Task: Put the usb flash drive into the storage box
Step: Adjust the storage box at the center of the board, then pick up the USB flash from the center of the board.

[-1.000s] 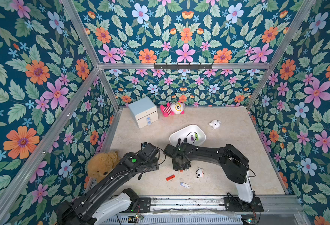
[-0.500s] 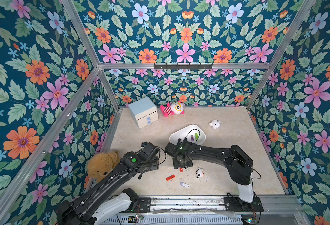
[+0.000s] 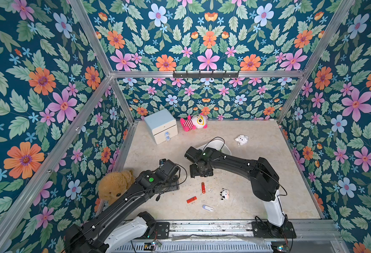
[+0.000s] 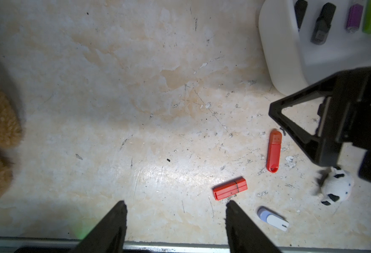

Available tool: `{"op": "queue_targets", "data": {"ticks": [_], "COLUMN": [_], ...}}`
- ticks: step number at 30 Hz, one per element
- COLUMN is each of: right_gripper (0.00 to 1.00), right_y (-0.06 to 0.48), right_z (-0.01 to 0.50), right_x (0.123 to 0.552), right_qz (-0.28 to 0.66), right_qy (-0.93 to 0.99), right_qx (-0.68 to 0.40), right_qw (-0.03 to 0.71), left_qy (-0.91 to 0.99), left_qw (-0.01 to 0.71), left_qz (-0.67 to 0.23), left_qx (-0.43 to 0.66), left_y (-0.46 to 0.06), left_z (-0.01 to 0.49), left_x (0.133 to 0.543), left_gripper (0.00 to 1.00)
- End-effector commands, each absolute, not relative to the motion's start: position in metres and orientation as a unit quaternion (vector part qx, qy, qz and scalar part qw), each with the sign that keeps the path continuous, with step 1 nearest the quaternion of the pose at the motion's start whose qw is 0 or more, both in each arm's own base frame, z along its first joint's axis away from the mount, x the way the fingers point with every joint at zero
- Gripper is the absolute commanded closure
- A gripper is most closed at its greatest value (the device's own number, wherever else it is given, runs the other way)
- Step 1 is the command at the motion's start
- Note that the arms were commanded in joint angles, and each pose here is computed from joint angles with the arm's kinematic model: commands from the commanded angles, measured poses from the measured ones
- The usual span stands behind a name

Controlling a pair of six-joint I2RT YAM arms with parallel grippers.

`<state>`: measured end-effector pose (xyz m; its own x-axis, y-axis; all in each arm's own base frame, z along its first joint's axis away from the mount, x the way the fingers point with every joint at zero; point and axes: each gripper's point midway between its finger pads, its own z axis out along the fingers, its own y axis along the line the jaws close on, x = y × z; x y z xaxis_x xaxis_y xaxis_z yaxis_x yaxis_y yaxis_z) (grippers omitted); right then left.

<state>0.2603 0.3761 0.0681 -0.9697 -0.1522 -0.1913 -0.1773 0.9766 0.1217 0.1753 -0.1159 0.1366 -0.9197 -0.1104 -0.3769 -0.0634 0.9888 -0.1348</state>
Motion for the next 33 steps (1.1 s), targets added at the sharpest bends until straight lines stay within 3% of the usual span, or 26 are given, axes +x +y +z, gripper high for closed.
{"op": "queue_targets", "data": {"ticks": [1,8,15,21,33], "right_gripper": [0.21,0.21,0.23,0.30,0.41], "right_y": [0.375,0.367,0.357,0.357,0.354], "right_z": [0.069,0.072,0.076,0.061,0.035], "right_x": [0.270,0.280,0.239,0.211,0.198], "right_qz": [0.058,0.032,0.009,0.027,0.035], "right_qy": [0.989,0.989,0.990,0.993,0.995], "right_qx": [-0.099,-0.107,-0.109,-0.098,-0.086], "right_qw": [0.092,0.094,0.085,0.052,0.028], "left_qy": [0.977,0.978,0.977,0.978,0.978], "left_qw": [0.200,0.197,0.199,0.194,0.194], "left_qz": [-0.057,-0.057,-0.058,-0.057,-0.059], "left_qx": [-0.047,-0.046,-0.045,-0.043,-0.040], "left_y": [-0.115,-0.116,-0.118,-0.120,-0.122], "left_z": [0.138,0.134,0.133,0.131,0.131], "left_x": [0.178,0.178,0.179,0.180,0.180], "left_gripper": [0.26,0.26,0.26,0.26,0.26]}}
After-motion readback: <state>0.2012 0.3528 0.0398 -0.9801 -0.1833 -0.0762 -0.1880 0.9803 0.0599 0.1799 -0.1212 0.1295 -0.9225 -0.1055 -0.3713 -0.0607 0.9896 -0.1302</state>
